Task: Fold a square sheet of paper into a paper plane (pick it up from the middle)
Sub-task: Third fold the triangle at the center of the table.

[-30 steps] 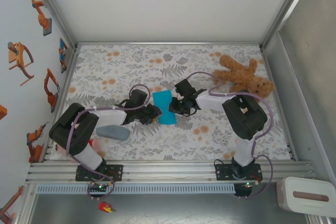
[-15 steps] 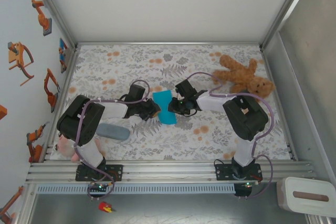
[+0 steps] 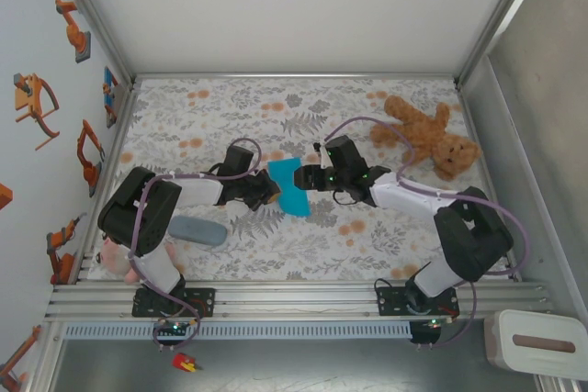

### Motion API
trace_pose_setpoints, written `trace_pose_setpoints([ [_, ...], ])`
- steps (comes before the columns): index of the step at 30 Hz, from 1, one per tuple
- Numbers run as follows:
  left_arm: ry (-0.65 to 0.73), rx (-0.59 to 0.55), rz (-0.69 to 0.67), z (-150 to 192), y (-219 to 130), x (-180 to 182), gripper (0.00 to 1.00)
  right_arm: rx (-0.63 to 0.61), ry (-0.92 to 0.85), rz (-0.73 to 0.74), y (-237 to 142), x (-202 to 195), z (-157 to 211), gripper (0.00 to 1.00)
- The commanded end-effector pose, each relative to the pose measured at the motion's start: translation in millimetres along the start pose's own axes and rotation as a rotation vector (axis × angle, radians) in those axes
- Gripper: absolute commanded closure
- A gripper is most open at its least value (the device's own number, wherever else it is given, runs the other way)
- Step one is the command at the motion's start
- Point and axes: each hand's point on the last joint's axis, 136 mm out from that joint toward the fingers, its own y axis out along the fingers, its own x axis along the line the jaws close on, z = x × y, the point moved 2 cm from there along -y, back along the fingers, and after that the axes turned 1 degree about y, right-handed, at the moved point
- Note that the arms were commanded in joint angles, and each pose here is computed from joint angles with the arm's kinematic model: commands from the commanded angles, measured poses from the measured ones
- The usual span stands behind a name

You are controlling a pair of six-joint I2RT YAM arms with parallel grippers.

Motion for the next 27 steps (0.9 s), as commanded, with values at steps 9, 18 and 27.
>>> trace_pose_setpoints([
  [9, 0.001, -0.006, 0.031, -4, -8, -19, 0.98, 0.091, -0.359, 0.024, 7, 28, 37, 0.39],
  [18, -0.007, -0.006, 0.033, -4, -7, -19, 0.98, 0.169, -0.481, 0.064, 29, 42, 63, 0.41],
  [27, -0.01, 0.0, 0.03, -3, -5, -19, 0.98, 0.188, -0.556, 0.118, 41, 40, 66, 0.51],
])
